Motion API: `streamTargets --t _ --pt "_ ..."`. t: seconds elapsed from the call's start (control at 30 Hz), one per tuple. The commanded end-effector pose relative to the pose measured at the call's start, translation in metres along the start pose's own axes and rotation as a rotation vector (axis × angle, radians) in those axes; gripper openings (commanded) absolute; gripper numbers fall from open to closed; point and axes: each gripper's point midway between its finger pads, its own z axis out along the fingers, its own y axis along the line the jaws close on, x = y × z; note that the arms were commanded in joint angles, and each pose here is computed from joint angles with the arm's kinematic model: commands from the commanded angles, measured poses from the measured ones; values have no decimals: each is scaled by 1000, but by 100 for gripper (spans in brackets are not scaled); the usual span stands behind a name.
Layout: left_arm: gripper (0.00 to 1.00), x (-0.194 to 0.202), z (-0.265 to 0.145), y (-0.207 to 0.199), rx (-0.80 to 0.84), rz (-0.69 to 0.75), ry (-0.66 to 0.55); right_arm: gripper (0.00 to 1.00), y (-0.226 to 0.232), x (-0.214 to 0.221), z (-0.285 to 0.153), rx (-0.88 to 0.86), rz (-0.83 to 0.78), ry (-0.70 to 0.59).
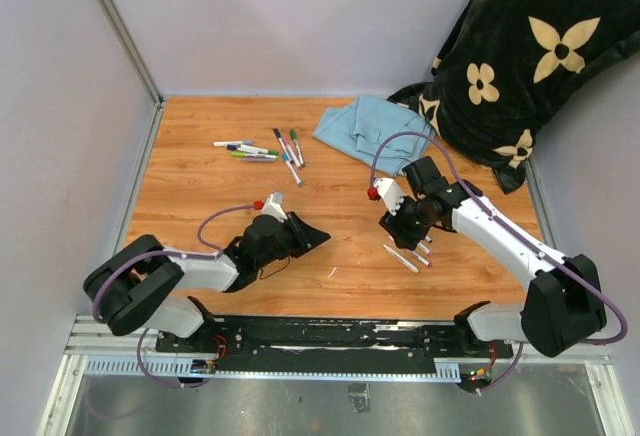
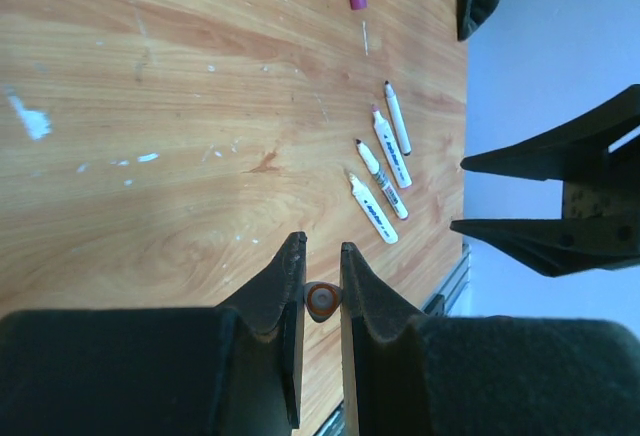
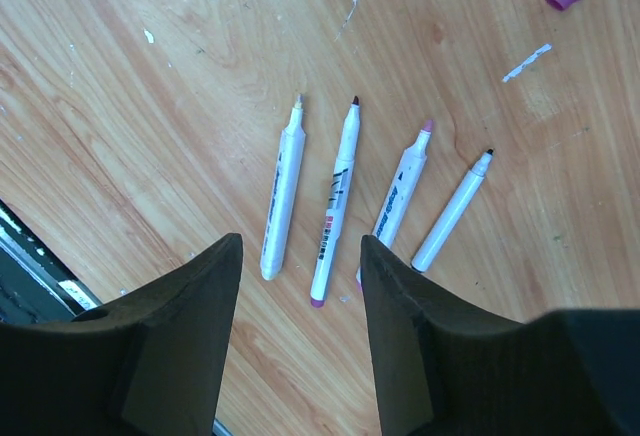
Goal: Open the pen caps
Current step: Place the pen cap at the center of the board.
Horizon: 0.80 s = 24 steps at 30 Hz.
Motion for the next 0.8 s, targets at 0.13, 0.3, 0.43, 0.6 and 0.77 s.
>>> streamTargets --t 0.13,0.3,0.43,0.6,0.77 --pt "0 6 46 -18 4 -10 -6 53 -11 -7 -25 30 17 -85" --pt "1 11 70 -22 -3 -5 11 54 -16 -6 -32 48 39 -115" --pt "2 12 84 -24 -10 -7 13 54 -17 -6 -35 52 44 -127" --pt "3 17 109 -12 -128 9 53 54 -19 -5 -35 59 43 -127" --pt "3 19 129 7 -263 3 69 55 -20 -5 -36 67 42 -131"
